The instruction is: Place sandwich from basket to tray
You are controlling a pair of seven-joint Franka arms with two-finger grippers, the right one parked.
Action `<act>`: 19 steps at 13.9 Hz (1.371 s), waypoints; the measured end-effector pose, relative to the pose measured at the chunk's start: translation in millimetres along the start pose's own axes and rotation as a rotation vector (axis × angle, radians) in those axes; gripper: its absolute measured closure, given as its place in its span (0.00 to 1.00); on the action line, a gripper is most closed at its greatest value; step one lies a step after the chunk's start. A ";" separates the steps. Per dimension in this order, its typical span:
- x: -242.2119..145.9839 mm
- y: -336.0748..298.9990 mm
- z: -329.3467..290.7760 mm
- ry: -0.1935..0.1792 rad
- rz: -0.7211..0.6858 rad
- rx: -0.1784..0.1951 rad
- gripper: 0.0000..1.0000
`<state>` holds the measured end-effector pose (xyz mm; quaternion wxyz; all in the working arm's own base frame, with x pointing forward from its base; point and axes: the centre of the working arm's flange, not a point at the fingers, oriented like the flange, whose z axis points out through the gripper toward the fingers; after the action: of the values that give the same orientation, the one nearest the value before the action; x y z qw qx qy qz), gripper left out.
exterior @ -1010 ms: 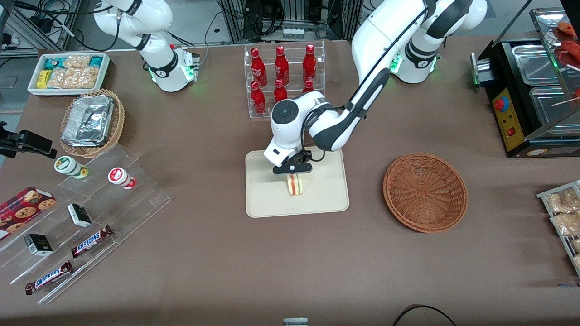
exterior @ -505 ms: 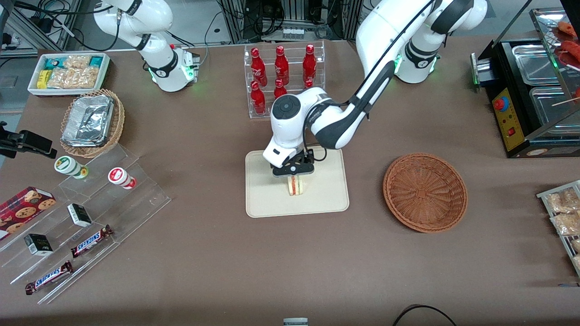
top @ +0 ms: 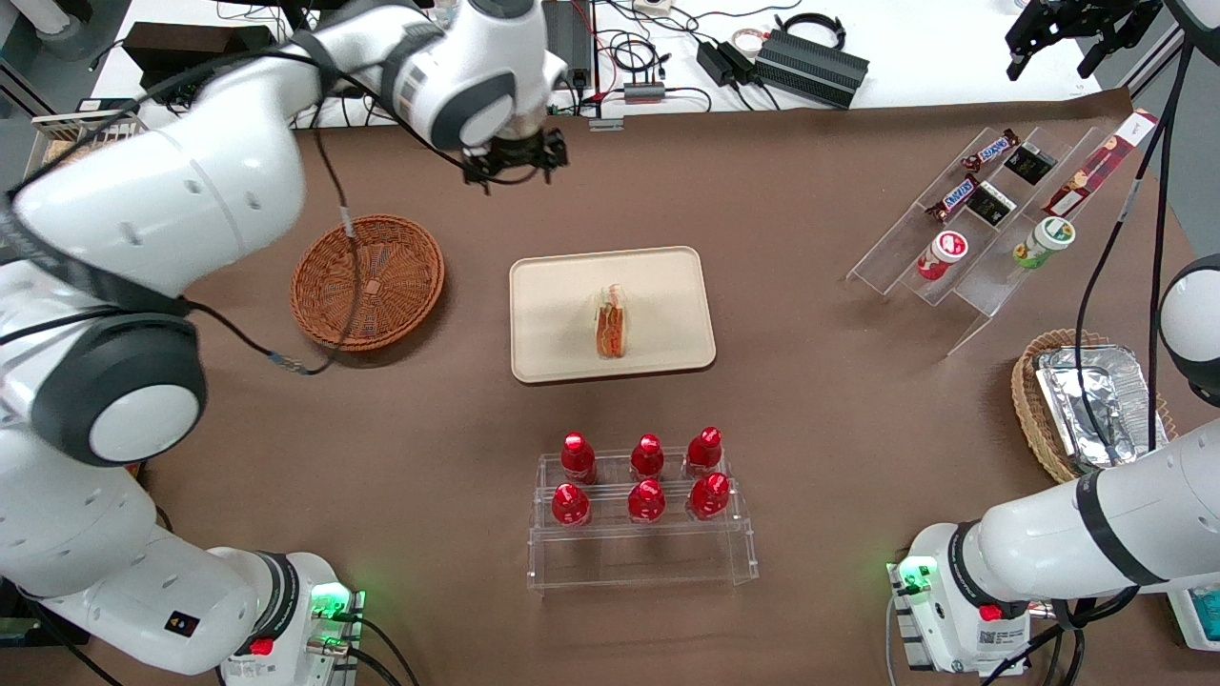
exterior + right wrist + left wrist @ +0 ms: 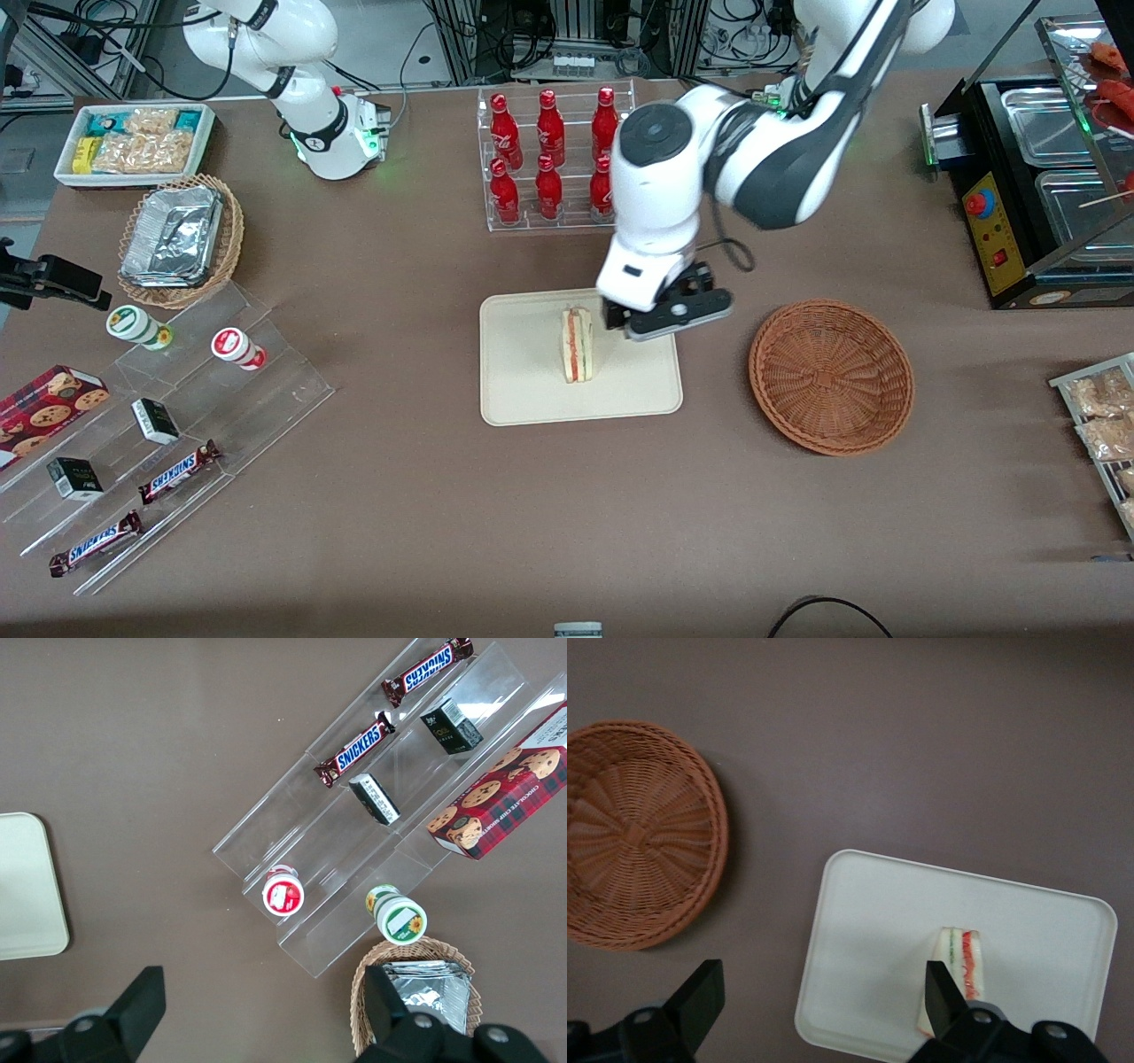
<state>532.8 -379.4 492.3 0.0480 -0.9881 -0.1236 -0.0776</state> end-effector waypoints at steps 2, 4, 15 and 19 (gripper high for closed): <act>21.1 -47.9 -28.9 -0.045 0.059 0.015 0.00; 43.7 -101.1 -53.2 -0.080 0.120 0.016 0.00; 121.4 -328.9 -85.0 -0.175 0.312 -0.116 0.00; 131.0 -342.5 -90.8 -0.153 0.348 -0.123 0.00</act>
<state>559.1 -28.3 629.2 -0.0094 -0.9987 0.0505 -0.0005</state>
